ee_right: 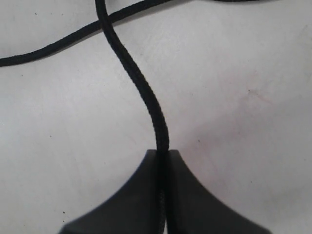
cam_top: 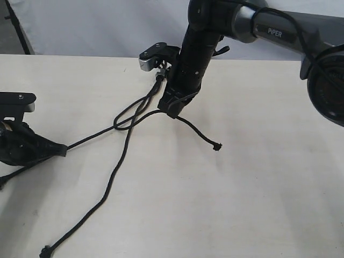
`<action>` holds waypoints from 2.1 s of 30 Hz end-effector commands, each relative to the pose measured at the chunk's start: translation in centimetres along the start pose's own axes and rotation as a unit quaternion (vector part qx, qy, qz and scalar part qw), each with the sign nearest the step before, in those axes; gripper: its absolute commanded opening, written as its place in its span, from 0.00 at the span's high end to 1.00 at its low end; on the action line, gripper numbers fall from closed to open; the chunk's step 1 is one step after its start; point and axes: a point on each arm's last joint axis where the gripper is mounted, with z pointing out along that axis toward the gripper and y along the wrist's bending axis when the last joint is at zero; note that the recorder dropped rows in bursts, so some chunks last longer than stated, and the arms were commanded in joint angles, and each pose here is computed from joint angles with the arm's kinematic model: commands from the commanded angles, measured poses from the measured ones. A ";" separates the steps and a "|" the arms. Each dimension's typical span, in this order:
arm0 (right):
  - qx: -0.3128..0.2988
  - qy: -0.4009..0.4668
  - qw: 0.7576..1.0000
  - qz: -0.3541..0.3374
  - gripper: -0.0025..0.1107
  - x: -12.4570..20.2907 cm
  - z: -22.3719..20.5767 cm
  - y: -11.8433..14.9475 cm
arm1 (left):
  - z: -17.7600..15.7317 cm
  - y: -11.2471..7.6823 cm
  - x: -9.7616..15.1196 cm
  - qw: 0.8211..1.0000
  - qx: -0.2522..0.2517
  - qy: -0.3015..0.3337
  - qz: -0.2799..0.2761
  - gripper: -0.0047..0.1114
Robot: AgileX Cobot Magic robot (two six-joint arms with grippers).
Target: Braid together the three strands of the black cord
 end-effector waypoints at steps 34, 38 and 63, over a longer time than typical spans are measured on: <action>-0.018 0.069 0.988 0.136 0.98 8.8 1.9 -6.4 | 1.9 0.0 0.7 1.000 -0.003 0.024 0.000 0.96; -0.022 0.076 0.986 0.144 0.98 8.9 2.6 -6.5 | 1.9 0.0 0.7 1.000 -0.003 0.025 0.000 0.96; 0.041 -0.053 0.991 0.119 0.09 5.6 -9.4 -2.5 | 1.6 -0.6 2.7 0.991 0.012 0.132 0.009 0.96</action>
